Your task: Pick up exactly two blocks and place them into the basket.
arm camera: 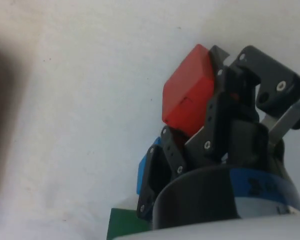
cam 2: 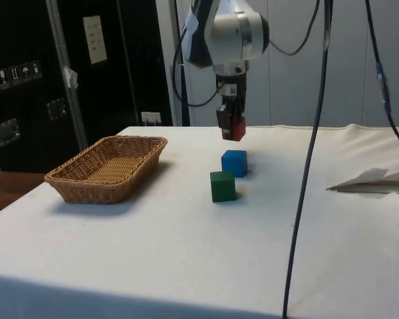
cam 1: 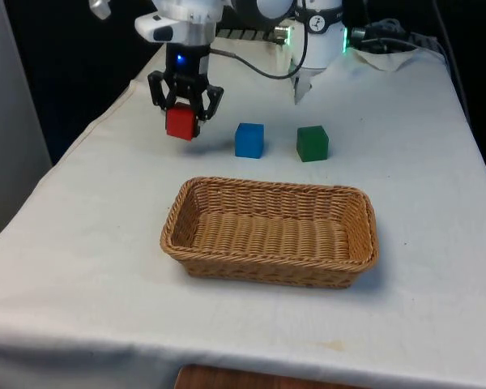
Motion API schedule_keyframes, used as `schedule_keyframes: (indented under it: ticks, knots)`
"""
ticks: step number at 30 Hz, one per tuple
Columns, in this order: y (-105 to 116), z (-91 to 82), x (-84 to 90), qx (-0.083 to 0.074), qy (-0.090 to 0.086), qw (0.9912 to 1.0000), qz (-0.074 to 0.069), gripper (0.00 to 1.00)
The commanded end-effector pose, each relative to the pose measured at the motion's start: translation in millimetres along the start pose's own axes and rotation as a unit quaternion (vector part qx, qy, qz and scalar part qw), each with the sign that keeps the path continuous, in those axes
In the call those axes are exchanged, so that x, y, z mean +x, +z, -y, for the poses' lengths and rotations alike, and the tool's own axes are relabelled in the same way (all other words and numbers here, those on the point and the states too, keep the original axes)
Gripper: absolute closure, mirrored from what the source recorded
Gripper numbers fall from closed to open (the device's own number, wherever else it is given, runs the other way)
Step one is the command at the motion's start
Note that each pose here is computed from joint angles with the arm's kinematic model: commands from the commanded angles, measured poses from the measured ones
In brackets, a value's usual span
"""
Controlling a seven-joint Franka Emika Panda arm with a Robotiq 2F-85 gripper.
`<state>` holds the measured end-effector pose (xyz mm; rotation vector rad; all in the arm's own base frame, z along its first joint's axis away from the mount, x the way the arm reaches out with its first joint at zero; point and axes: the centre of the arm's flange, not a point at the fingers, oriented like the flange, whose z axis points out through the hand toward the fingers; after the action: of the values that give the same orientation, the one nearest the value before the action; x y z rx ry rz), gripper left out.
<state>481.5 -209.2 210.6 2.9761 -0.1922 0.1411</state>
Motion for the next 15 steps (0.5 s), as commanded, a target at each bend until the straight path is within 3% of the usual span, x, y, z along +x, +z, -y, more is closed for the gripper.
schedule_keyframes:
  ticks: [1, 12, 13, 15]
  knots:
    - [-8.1, -0.9, -1.7, 0.0, -0.001, 1.0, 0.001, 1.0]
    - [-30.5, 8.1, 8.4, 0.009, -0.014, 0.99977, -0.013, 1.0]
    - [-24.4, 11.4, 9.5, 0.014, -0.016, 0.99962, -0.018, 1.0]
    - [-35.6, 12.7, 12.8, 0.012, -0.02, 0.99961, -0.016, 1.0]
